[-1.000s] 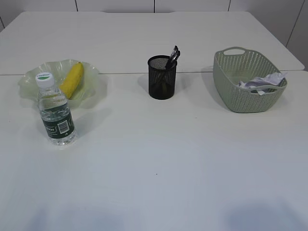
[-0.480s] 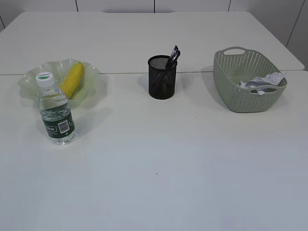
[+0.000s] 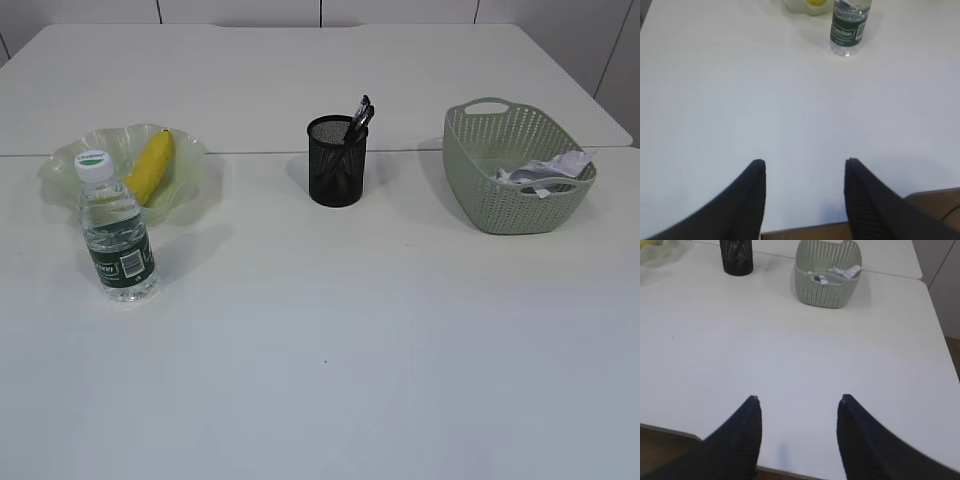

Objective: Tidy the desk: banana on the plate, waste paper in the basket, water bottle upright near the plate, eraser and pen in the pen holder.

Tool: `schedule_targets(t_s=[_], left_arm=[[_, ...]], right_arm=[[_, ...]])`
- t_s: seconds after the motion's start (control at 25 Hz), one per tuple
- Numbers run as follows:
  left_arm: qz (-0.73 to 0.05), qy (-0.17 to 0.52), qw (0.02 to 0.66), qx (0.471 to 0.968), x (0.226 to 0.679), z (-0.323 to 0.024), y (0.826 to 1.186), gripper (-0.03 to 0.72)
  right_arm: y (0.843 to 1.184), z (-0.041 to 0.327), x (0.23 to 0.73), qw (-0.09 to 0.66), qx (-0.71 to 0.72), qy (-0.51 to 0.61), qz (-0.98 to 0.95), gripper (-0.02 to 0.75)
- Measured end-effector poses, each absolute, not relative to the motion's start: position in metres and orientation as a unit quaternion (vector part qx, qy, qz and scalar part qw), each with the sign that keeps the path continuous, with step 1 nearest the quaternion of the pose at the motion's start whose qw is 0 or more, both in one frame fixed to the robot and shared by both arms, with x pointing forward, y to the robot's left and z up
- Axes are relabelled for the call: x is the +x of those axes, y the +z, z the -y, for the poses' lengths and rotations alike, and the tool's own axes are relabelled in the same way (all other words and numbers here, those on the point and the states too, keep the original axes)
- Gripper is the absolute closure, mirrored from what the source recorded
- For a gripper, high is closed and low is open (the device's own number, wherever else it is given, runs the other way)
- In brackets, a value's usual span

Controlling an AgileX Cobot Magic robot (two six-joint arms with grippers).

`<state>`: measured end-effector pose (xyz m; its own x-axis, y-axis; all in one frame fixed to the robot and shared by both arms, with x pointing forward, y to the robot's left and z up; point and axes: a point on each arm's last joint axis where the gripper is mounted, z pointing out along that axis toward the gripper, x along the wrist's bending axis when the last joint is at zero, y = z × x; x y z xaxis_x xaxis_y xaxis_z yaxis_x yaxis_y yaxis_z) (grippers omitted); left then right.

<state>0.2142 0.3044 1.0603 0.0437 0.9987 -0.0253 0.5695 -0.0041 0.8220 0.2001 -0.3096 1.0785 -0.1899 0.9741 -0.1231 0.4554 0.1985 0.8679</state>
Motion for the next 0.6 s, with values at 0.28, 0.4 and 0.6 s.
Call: schedule_targets(t_s=[0.28, 0.4, 0.6], left_arm=[[-0.609, 0.321, 0.362, 0.629, 0.220, -0.303, 1.060, 0.326], [-0.609, 0.321, 0.362, 0.629, 0.220, -0.303, 1.059, 0.326], [-0.605, 0.325, 0.371, 0.625, 0.223, -0.302, 1.060, 0.305]], right_arm=[[1.057, 0.304, 0.211, 0.325, 0.531, 0.342, -0.704, 0.370], [1.051, 0.303, 0.215, 0.316, 0.533, 0.340, -0.707, 0.370], [1.047, 0.302, 0.220, 0.321, 0.531, 0.344, -0.705, 0.370]])
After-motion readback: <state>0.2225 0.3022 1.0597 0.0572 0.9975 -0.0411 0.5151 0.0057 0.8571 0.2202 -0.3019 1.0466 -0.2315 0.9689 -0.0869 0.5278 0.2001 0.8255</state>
